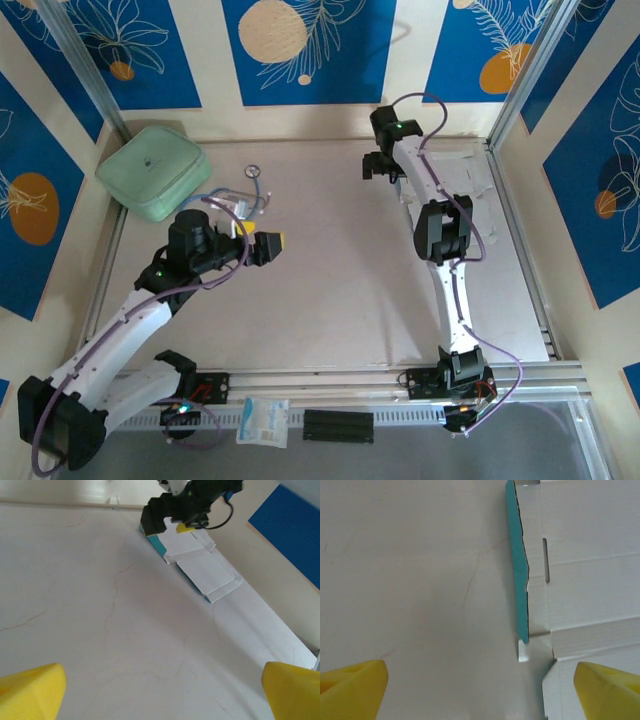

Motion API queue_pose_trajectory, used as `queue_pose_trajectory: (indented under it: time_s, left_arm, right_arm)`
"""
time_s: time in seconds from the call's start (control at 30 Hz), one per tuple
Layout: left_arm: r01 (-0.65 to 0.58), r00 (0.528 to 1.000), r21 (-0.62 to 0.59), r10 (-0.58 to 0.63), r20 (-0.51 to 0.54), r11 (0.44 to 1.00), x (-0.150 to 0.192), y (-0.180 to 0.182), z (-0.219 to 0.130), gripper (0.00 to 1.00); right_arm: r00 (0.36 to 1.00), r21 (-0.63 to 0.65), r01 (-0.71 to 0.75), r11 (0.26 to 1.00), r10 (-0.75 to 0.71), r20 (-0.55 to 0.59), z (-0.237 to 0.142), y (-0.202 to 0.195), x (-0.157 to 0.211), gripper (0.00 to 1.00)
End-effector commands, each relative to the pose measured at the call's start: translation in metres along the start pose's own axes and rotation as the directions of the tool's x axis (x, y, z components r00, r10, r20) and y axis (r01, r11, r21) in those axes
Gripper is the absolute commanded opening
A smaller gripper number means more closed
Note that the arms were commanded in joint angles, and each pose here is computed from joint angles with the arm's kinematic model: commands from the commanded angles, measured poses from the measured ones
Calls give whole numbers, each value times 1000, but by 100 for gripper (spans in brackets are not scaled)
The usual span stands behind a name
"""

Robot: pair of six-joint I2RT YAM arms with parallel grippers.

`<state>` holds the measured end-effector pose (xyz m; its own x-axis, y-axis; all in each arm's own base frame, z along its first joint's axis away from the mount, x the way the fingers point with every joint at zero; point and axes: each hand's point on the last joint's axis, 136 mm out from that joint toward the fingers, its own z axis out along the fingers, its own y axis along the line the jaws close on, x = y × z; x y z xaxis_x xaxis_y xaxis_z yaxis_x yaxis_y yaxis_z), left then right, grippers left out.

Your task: Fold the paper box

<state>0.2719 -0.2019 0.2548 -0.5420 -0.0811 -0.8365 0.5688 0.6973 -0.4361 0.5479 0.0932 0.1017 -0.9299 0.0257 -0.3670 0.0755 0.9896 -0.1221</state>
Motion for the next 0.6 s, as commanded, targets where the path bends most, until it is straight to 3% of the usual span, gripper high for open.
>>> queue_pose_trajectory:
  time_s: [0.0, 0.2, 0.4, 0.57]
  left_arm:
    - [13, 1000, 17, -12, -21, 1000, 10, -4, -2, 99]
    - [32, 999, 33, -31, -14, 999, 13, -5, -2, 100]
    - [45, 999, 31, -45, -10, 998, 13, -3, -1, 99]
    - [57, 998, 35, -57, -7, 998, 12, -4, 1, 99]
  right_arm:
    - [998, 20, -42, 999, 43, -44, 11, -7, 4, 96]
    - [996, -44, -63, 997, 60, -63, 42, -3, 3, 90]
    - [996, -81, -41, 996, 34, -84, 58, 1, 7, 54]
    - [997, -83, -15, 996, 9, -73, 61, 2, 5, 35]
